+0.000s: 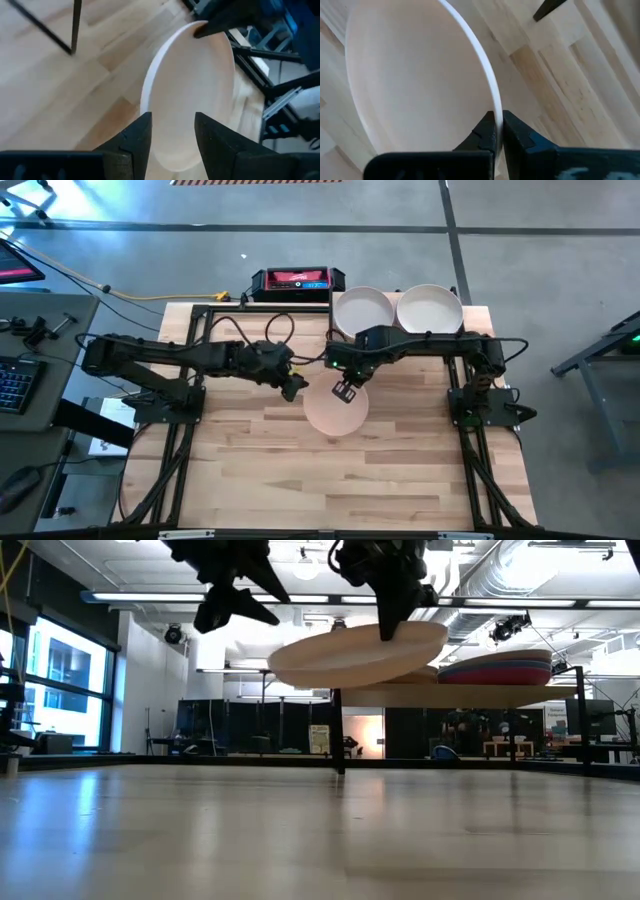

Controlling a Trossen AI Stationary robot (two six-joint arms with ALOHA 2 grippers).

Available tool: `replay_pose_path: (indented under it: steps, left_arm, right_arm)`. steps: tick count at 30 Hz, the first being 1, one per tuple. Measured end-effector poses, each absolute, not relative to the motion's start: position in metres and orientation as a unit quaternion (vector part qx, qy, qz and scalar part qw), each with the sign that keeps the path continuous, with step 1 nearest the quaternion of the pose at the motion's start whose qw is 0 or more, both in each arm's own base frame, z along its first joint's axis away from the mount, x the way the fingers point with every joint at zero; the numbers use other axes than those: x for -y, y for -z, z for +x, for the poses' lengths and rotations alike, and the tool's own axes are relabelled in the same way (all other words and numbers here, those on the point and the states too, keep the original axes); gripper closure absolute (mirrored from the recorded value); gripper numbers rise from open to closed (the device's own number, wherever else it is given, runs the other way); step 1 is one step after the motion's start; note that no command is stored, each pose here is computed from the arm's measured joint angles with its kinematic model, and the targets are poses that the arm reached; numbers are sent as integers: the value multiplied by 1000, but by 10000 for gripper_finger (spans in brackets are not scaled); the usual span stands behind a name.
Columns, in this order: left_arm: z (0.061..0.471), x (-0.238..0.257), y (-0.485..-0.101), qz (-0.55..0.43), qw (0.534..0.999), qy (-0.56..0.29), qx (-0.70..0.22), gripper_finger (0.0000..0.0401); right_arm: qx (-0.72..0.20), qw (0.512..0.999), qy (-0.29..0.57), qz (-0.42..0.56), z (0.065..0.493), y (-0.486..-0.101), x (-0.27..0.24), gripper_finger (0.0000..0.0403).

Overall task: Place and stack plates onto a shelf
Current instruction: Stack the light pink plate on top of the gray plate on the shelf

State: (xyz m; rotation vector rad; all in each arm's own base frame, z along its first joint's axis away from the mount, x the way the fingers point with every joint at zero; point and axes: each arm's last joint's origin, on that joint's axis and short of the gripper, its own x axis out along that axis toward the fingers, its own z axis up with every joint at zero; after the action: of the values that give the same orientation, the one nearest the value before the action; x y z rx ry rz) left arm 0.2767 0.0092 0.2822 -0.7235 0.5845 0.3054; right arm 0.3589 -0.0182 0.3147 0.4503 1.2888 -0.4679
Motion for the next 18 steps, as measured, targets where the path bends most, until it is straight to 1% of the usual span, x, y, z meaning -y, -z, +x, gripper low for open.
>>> replay_pose_path:
  steps: [4, 7, 10, 13, 18]
  left_arm:
    - [276, -9, -283, -301, 900, -135, -284, 263]
    - [276, -10, -284, -284, 907, -132, -282, 263]
    - [278, -10, -286, -275, 913, -140, -266, 263]
    - [281, -10, -290, -245, 929, -130, -245, 263]
    - [283, -12, -294, -240, 936, -125, -226, 263]
  right_arm:
    - [-580, 756, 218, 209, 353, -323, 27, 403]
    - [-571, 761, 223, 212, 346, -331, 34, 403]
    - [-564, 764, 228, 213, 341, -337, 42, 403]
    - [-561, 765, 233, 213, 334, -343, 50, 403]
    - [-558, 763, 248, 213, 323, -350, 67, 403]
